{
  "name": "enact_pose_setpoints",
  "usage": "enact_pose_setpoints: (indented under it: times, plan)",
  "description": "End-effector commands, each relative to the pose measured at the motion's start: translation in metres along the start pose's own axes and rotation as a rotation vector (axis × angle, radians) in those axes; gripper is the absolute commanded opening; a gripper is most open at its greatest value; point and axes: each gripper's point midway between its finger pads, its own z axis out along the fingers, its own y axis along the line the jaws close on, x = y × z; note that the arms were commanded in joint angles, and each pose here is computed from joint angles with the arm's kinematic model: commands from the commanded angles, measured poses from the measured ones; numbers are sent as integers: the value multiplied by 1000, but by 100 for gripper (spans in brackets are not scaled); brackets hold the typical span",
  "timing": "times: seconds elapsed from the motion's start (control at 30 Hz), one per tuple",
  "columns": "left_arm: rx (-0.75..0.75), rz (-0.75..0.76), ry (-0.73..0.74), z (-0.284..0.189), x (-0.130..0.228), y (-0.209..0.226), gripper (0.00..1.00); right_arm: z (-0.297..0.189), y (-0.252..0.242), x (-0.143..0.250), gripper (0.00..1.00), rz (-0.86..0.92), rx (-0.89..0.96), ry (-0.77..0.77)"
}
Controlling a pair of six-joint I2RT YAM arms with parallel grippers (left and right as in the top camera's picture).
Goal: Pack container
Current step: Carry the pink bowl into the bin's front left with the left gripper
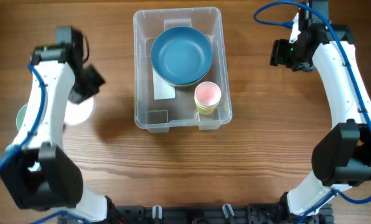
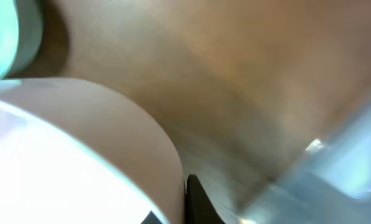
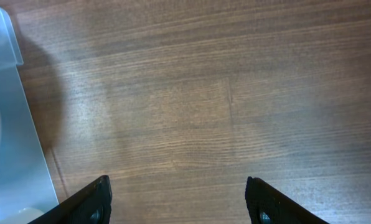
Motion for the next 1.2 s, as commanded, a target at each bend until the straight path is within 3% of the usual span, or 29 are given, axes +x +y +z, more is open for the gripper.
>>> enact_pose_setpoints:
  times: [0.0,0.07,0.13,0.27,0.37,0.57,0.73,0.93,1.0,1.03,1.07,1.17]
  plan:
    - [185,131,-205,-105,-2,-61,4,4,1,0,70,14,-7,8]
    - [272,253,-255,-140,23,-103,4,4,1,0,70,14,-7,8]
    - [316,408,-235,-145,69,-142,4,4,1,0,70,14,-7,8]
    - [293,629,-136,-117,147,-188,4,4,1,0,70,14,-7,8]
    - [216,705,-63,-80,174,-203,4,4,1,0,70,14,-7,8]
    - [45,670,58,-9,172,-200,4,4,1,1,70,12,-7,11]
    - [24,565,69,0,142,-186,4,4,1,1,70,12,-7,11]
    - [51,569,136,19,160,-185,4,4,1,1,70,13,-7,11]
    - [53,569,133,19,159,-186,16,4,1,1,70,12,-7,11]
    - [55,569,133,19,159,-186,35,4,1,1,70,13,-7,11]
    - [60,570,128,15,159,-186,41,4,1,1,70,12,-7,11]
    - [143,571,52,-30,137,-194,43,4,1,1,70,12,-7,11]
